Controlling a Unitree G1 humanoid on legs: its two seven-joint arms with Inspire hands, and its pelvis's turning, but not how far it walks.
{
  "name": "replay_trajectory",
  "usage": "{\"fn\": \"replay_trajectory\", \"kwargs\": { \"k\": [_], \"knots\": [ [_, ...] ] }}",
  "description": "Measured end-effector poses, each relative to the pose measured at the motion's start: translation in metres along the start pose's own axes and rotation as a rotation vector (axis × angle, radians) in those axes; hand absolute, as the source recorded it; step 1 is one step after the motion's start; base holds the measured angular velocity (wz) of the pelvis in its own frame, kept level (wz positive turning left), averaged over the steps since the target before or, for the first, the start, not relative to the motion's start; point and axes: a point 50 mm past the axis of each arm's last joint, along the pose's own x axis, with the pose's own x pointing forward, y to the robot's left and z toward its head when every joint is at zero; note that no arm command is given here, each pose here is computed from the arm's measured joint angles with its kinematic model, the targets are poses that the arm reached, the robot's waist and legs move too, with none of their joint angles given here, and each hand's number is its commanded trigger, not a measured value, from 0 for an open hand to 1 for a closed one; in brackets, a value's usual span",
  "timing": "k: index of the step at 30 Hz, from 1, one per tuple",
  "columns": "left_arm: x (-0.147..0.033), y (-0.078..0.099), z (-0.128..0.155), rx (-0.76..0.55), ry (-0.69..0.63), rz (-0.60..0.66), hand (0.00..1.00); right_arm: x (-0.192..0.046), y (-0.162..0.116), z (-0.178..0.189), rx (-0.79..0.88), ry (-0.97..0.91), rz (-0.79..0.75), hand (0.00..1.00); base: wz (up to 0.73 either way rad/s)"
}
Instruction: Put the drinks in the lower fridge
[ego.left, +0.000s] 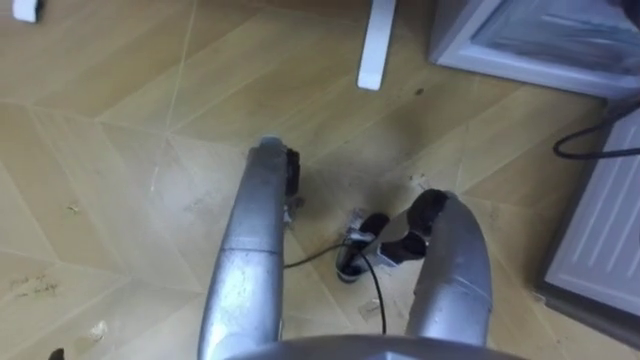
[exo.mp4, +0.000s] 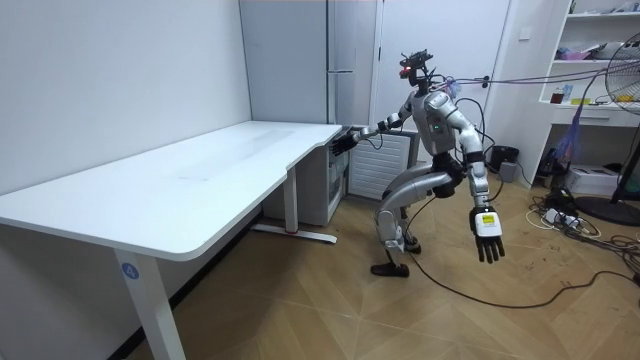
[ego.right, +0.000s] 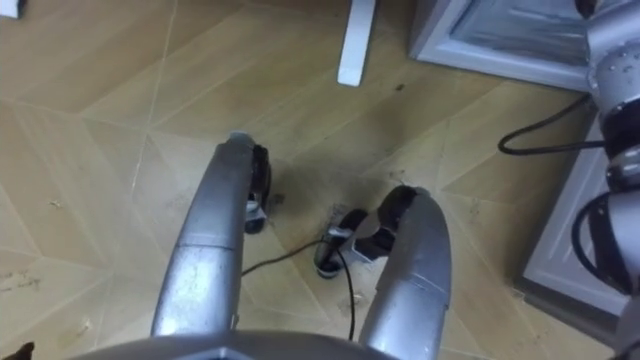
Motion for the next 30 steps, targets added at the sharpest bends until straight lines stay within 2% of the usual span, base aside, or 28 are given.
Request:
{"fn": "replay_trajectory", "kwargs": {
  "k": [9, 13, 21, 25, 30],
  "knots": [
    [-0.003, 0.018, -0.008, 0.033, 0.021, 0.028, 0.00, 0.000, -0.001, 0.000, -0.006, -0.001, -0.005, 0.00, 0.00],
    [-0.005, 0.019, -0.013, 0.038, 0.034, 0.028, 0.00, 0.001, -0.005, 0.000, -0.011, -0.003, -0.014, 0.00, 0.01],
    [-0.005, 0.017, -0.011, 0.045, 0.026, 0.017, 0.00, 0.002, -0.049, -0.007, -0.176, 0.025, -0.018, 0.00, 0.05],
    [-0.005, 0.017, -0.012, 0.047, 0.029, 0.013, 0.00, -0.005, -0.082, -0.015, -0.326, 0.074, 0.023, 0.00, 0.00],
    [-0.003, 0.012, -0.007, 0.042, 0.017, -0.057, 0.00, -0.017, -0.124, -0.024, -0.524, 0.206, 0.070, 0.00, 0.07]
  ]
}}
